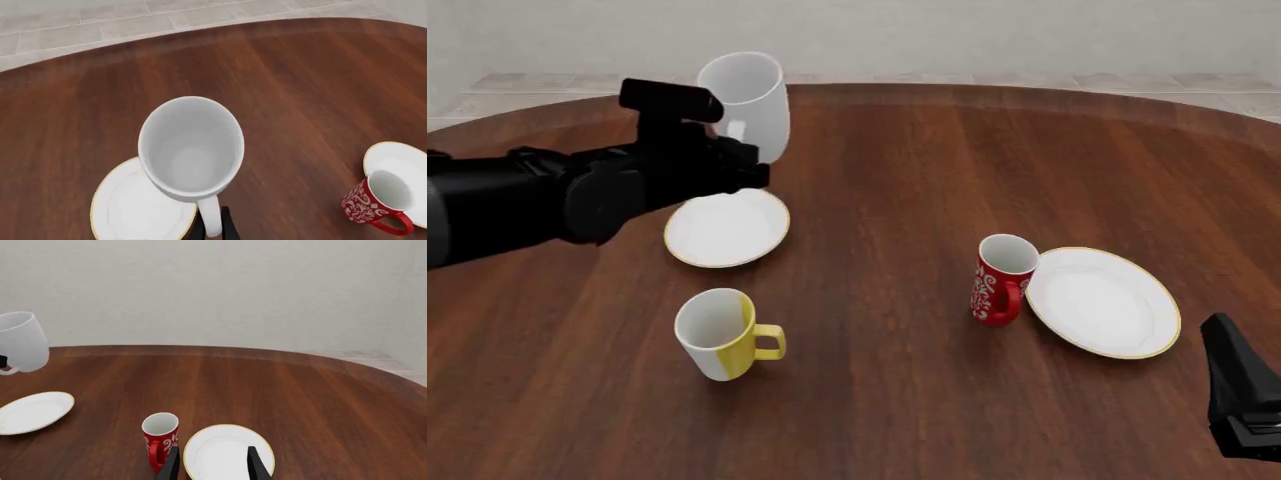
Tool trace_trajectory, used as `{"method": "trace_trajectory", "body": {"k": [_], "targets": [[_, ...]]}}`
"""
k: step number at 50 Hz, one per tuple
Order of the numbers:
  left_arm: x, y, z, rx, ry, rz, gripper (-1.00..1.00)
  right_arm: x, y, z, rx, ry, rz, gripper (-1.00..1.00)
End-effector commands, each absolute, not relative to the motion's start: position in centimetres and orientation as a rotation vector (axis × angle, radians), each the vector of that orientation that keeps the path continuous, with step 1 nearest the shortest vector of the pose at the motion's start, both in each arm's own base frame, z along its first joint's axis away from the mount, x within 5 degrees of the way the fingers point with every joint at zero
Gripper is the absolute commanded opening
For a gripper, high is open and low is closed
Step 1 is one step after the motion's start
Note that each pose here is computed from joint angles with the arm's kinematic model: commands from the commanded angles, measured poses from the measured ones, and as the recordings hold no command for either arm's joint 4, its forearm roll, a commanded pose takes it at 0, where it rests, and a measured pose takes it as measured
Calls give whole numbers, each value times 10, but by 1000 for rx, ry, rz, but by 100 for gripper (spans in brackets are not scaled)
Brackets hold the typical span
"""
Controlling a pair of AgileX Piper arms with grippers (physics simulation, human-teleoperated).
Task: Put the white mug on the left plate.
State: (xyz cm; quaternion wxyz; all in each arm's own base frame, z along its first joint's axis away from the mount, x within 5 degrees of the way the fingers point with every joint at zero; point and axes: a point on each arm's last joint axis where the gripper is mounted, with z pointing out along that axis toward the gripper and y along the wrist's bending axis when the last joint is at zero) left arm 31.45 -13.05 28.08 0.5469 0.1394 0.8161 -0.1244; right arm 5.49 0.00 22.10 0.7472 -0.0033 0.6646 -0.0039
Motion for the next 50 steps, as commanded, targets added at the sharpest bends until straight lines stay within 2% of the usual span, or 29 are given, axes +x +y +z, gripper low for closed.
{"method": "trace_trajectory", "body": {"k": [1,50], "targets": [[327,-122,275,289,1951,-277,-100,55,0,221,-7,1455,-9,100],[350,-102,214,192,2065,-236,-100,55,0,221,-7,1453,-9,100]]}}
